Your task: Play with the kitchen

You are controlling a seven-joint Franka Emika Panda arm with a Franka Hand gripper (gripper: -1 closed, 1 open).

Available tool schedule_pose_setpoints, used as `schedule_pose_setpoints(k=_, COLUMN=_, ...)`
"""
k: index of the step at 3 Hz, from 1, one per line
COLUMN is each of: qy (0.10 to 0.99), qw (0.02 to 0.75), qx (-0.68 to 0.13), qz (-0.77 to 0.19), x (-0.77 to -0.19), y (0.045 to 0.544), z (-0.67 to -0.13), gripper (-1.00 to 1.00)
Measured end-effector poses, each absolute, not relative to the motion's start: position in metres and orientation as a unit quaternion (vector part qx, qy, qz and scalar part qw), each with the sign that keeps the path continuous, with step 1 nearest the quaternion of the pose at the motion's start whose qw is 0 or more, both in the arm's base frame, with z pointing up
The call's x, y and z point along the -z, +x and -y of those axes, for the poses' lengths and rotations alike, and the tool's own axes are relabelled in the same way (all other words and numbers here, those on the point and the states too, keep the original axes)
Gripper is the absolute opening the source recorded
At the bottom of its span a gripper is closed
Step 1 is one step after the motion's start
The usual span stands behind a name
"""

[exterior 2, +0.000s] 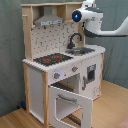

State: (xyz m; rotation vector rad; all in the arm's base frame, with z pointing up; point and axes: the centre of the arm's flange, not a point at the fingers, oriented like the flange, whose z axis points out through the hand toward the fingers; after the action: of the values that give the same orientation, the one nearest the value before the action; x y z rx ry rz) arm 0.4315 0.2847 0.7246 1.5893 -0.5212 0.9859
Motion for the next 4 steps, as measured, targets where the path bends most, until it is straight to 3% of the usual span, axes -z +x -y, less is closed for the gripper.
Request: schedule_pose_setpoints(k=4, qy=0.677, qw=0.578, qx=-0.402, qz=0.215, x=-0.718, y=0.396, z=-0.243, gripper=-1.0)
